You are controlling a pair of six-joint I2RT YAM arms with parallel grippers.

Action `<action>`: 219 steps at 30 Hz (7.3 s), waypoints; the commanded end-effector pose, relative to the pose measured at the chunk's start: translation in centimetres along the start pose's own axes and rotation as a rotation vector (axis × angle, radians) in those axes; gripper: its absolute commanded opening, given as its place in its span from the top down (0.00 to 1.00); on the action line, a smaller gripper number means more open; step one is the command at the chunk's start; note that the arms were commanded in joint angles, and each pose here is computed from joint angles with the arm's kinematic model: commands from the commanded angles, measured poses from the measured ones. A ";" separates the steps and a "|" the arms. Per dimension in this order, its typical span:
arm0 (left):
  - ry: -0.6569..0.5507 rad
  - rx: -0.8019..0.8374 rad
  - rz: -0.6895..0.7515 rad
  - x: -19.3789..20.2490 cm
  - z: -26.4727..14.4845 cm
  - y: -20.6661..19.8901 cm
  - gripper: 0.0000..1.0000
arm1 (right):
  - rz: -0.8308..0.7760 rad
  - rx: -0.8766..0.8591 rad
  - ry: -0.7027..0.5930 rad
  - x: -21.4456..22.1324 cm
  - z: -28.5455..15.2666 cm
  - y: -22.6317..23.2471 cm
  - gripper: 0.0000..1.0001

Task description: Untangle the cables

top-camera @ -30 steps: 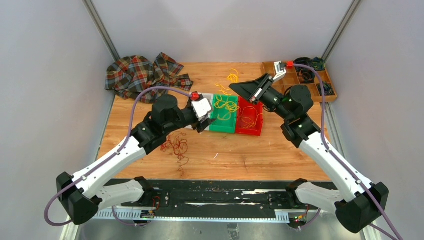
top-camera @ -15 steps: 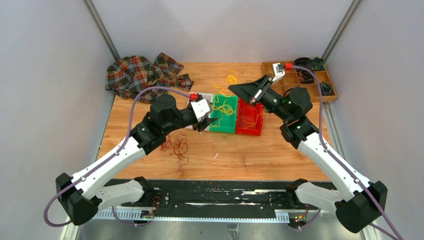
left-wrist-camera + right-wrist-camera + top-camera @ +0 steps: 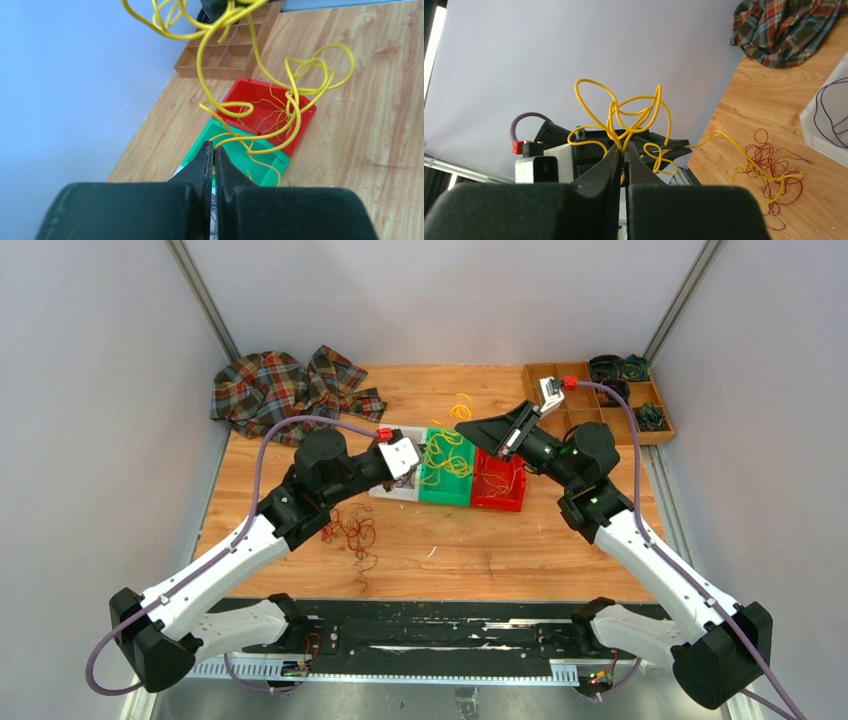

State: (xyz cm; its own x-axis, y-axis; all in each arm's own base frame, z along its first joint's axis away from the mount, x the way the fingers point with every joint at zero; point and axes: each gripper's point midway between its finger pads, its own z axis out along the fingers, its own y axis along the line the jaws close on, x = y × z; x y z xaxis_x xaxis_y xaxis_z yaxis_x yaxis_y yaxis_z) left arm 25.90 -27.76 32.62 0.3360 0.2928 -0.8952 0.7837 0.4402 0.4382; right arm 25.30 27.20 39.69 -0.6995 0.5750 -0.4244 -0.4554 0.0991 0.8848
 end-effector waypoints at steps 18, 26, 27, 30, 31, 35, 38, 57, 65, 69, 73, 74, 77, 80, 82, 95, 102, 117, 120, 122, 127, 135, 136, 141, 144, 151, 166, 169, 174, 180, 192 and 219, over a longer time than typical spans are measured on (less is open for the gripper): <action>-0.047 -0.163 1.012 -3.5 -3.8 4.2 0.99 | -0.270 0.421 0.066 3.1 -8.7 -7.8 0.47; -0.232 -0.050 1.243 -4.6 -4.7 -0.1 0.99 | -0.460 0.285 0.145 1.5 -6.0 -3.3 0.42; -0.252 -0.043 1.258 -4.8 -4.8 -0.5 0.99 | -0.468 0.233 0.161 1.7 -5.3 -2.4 0.42; -0.271 -0.035 1.284 -4.8 -5.0 -1.0 0.99 | -0.464 0.115 0.226 3.2 -3.7 -1.2 0.42; -0.274 -0.036 1.285 -4.9 -5.1 -1.1 0.99 | -0.466 0.086 0.241 3.8 -3.2 -1.0 0.42; -0.282 -0.050 1.282 -5.5 -5.2 -0.8 0.99 | -0.477 -0.032 0.289 6.5 -1.9 0.2 0.43; -0.290 -0.057 1.283 -5.8 -5.3 -0.7 0.99 | -0.490 -0.142 0.284 8.2 -1.6 1.8 0.44; -0.341 -0.045 1.228 -7.3 -5.2 -0.8 0.99 | -0.582 -0.104 0.254 10.2 0.9 0.8 0.51; -0.346 -0.045 1.228 -7.7 -5.1 -0.7 0.99 | -0.524 -0.089 0.234 10.6 1.5 -0.1 0.55; -0.355 -0.044 1.226 -8.0 -5.1 -0.6 0.99 | -0.510 -0.071 0.210 10.4 2.2 -0.4 0.56; -0.358 -0.049 1.215 -8.4 -5.1 -0.4 0.99 | -0.479 -0.046 0.189 10.2 3.0 -1.0 0.58; -0.358 -0.050 1.213 -8.5 -5.1 -0.4 0.99 | -0.464 -0.036 0.181 10.1 3.2 -1.2 0.58; -0.360 -0.050 1.208 -8.7 -5.0 -0.3 0.99 | -0.431 -0.030 0.179 10.5 3.9 -2.0 0.61; -0.359 -0.056 1.205 -8.9 -5.1 -0.1 0.99 | -0.423 -0.014 0.188 11.2 4.4 -2.7 0.62; -0.358 -0.060 1.205 -9.0 -5.1 0.0 0.99 | -0.422 0.001 0.183 11.5 4.4 -3.1 0.63; -0.337 -0.115 1.220 -10.6 -5.1 1.7 0.99 | -0.421 0.155 0.163 13.4 2.6 -8.5 0.71; -0.355 -0.161 1.230 -13.1 -5.4 3.0 0.99 | -0.414 0.250 0.154 14.1 0.7 -12.2 0.73; -0.375 -0.267 1.277 -17.3 -7.0 5.4 0.99 | -0.391 0.411 0.247 16.8 -2.6 -18.4 0.82; -0.378 -0.283 1.299 -18.0 -7.1 5.7 0.99 | -0.407 0.451 0.274 17.1 -3.6 -19.4 0.80; -0.382 -0.297 1.303 -18.7 -7.3 6.0 0.99 | -0.419 0.480 0.289 17.2 -4.1 -20.1 0.76; -0.381 -0.316 1.317 -19.3 -7.5 6.4 0.99 | -0.471 0.539 0.292 16.4 -5.1 -20.6 0.60; -0.381 -0.318 1.340 -19.3 -7.7 6.3 0.99 | -0.624 0.477 0.222 12.6 -5.5 -15.8 0.51; -0.382 -0.316 1.342 -19.2 -7.7 6.2 0.99 | -0.644 0.450 0.204 12.0 -5.5 -14.7 0.50; -0.393 -0.306 1.352 -19.3 -7.5 6.0 0.99 | -0.750 0.249 0.106 10.0 -5.0 -9.2 0.47; -0.400 -0.305 1.356 -19.5 -7.5 5.9 0.99 | -0.829 0.123 0.092 9.9 -4.1 -6.8 0.46; -0.400 -0.304 1.358 -19.4 -7.5 5.9 0.99 | -0.918 -0.087 0.114 10.3 -0.8 -0.8 0.46; -0.429 -0.325 1.334 -21.1 -8.1 6.4 0.99 | -0.998 0.017 0.069 10.2 5.7 -3.5 0.49; -0.439 -0.335 1.325 -21.8 -8.5 6.6 0.99 | -0.961 0.025 0.111 11.3 6.0 -4.8 0.53; -0.449 -0.355 1.320 -22.8 -8.7 7.2 0.99 | -0.857 0.038 0.230 14.6 6.2 -7.8 0.64; -0.460 -0.395 1.320 -24.7 -9.2 8.2 0.99 | -0.755 0.122 0.244 16.8 4.9 -13.1 0.67; -0.479 -0.543 1.316 -30.2 -11.5 11.6 0.99 | -0.638 0.243 0.281 19.7 2.6 -19.3 0.68; -0.668 -1.098 1.329 -47.0 -23.3 18.9 0.99 | -0.526 0.538 0.317 22.5 -1.3 -28.0 0.68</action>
State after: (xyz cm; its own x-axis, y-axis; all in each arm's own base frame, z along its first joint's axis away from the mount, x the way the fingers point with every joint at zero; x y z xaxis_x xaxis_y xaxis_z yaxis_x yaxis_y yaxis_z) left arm 14.76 -15.95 82.03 0.7555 0.5899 0.2850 -0.6364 0.5575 0.5331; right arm 21.81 36.99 6.62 -0.6024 0.0915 -0.7930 -0.5456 0.6779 0.4927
